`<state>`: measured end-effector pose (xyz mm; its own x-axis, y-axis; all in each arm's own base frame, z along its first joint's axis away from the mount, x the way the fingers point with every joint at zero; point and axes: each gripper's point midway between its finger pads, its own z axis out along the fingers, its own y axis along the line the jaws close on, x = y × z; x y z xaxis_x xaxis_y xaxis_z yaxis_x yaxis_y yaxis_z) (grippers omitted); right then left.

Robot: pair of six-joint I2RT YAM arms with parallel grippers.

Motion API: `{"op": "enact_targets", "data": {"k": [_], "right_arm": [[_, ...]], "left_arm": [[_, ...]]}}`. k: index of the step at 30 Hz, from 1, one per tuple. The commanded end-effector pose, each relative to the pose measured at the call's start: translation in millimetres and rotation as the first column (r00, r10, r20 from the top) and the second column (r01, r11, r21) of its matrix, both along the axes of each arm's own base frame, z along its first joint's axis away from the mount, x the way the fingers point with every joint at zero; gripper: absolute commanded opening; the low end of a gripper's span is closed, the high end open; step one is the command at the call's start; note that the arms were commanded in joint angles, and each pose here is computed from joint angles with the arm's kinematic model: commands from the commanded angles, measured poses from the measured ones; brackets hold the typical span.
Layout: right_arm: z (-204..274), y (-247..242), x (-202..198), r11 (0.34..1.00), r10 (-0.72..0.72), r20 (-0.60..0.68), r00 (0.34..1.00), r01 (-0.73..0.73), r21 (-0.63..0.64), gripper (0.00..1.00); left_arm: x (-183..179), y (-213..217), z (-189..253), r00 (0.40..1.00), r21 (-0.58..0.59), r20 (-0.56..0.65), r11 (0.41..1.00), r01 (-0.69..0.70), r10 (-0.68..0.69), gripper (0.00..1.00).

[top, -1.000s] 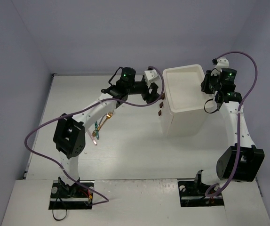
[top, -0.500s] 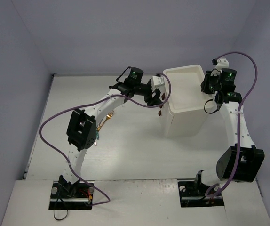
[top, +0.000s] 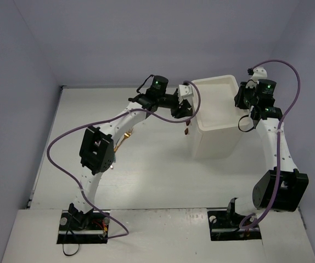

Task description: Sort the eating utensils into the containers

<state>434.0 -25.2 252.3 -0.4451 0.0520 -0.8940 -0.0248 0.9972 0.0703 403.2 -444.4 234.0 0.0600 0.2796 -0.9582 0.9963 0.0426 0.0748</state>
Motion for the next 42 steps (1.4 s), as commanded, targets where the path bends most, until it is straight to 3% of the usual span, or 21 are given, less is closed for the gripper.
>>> {"op": "enact_targets", "data": {"k": [1, 5, 8, 10, 21, 40, 42], "right_arm": [[-28.6, 40.3, -15.1, 0.988, 0.118, -0.111, 0.987, -0.106, 0.114, 0.0], [-27.2, 38.5, -15.3, 0.989, 0.111, -0.109, 0.988, -0.099, 0.105, 0.0], [-26.5, 37.6, -14.5, 0.99, 0.107, -0.107, 0.988, -0.096, 0.103, 0.0], [-26.3, 36.4, -13.8, 0.991, 0.102, -0.106, 0.989, -0.091, 0.1, 0.0], [-24.8, 22.1, -11.1, 0.995, 0.046, -0.106, 0.993, -0.037, 0.09, 0.0], [-17.3, 10.0, -3.0, 0.996, 0.028, -0.091, 0.995, -0.02, 0.088, 0.0], [-14.8, 10.5, -2.4, 0.996, 0.032, -0.084, 0.996, -0.025, 0.086, 0.03]], "left_arm": [[-1.5, -13.5, 43.6, 0.997, -0.101, 0.064, 0.994, 0.039, -0.032, 0.37], [-1.2, -14.8, 45.5, 0.998, -0.11, 0.05, 0.993, 0.037, -0.032, 0.27], [-2.7, -13.1, 47.2, 0.998, -0.11, 0.048, 0.993, 0.035, -0.03, 0.04], [-1.7, -9.0, 47.3, 0.999, -0.106, 0.048, 0.994, 0.018, -0.013, 0.0], [4.9, 48.1, 72.2, 0.992, -0.155, 0.043, 0.982, -0.108, 0.116, 0.0], [-25.1, 124.3, 29.4, 0.982, -0.02, -0.024, 0.982, -0.189, 0.188, 0.0], [-21.9, 126.5, 29.2, 0.977, -0.014, -0.024, 0.978, -0.21, 0.21, 0.11]]}}
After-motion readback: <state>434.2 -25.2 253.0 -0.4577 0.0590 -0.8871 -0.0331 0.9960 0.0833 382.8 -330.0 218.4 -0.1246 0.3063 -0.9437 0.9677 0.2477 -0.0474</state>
